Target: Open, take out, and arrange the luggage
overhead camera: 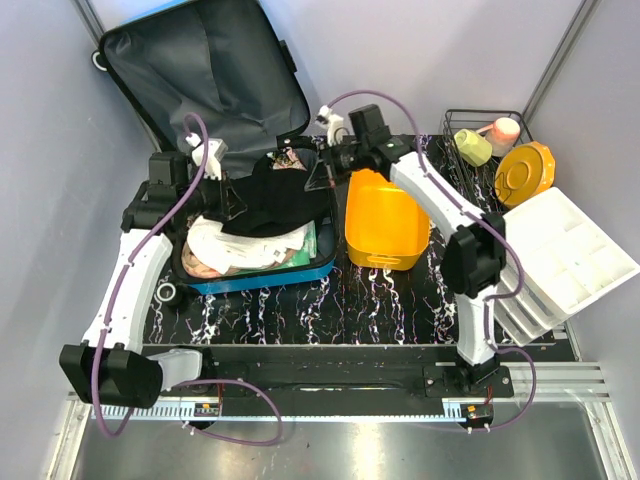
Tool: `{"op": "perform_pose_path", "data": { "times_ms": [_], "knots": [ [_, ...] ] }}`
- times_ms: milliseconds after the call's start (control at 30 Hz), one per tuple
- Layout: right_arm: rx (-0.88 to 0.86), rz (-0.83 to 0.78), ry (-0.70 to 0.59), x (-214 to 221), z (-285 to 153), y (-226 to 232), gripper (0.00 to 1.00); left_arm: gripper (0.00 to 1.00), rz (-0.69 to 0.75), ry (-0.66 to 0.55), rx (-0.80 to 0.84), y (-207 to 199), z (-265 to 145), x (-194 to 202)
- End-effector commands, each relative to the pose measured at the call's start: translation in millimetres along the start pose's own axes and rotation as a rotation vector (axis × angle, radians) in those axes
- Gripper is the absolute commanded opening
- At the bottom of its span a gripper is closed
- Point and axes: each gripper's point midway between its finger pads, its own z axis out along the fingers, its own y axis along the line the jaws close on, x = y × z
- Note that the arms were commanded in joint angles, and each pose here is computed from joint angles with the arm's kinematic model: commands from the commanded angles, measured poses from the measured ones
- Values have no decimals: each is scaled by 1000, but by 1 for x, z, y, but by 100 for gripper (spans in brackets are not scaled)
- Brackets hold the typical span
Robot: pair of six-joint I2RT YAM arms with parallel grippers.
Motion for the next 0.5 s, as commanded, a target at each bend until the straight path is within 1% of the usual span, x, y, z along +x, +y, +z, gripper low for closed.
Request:
{"op": "perform_pose_path", "data": {
  "times_ms": [0, 67, 100, 133, 167, 200, 233, 267, 300, 333, 367, 433, 467],
  "knots": [
    [120, -147, -151, -46, -69, 11, 0, 0, 95, -131, 106, -32, -7, -49],
    [197, -152, -169, -50, -89, -5, 0, 0, 103, -118, 152, -48, 5, -51],
    [220, -181, -168, -51, -96, -11, 0, 0, 112, -122, 172, -57, 8, -55],
    [257, -180, -178, -53, -109, -25, 0, 0, 127, -111, 210, -74, 14, -52],
    [284, -183, -174, -51, -117, -30, 0, 0, 143, -129, 217, -81, 20, -57],
    [302, -210, -170, -50, -124, -37, 0, 0, 147, -119, 226, -87, 30, -54],
    [318, -224, -160, -48, -129, -44, 0, 0, 161, -110, 262, -106, 36, -50],
    [352, -229, -151, -44, -139, -52, 0, 0, 173, -138, 270, -114, 42, -55],
    [370, -262, -140, -42, -144, -58, 0, 0, 178, -130, 285, -122, 52, -53],
    [381, -267, -124, -36, -146, -65, 0, 0, 188, -121, 322, -143, 58, -47],
    [410, -273, -126, -36, -158, -74, 0, 0, 195, -156, 322, -152, 63, -56],
    [441, -322, -115, -34, -169, -86, 0, 0, 180, -134, 331, -175, 84, -48],
    [459, -333, -113, -34, -174, -94, 0, 0, 182, -159, 342, -186, 88, -53]
  ]
}}
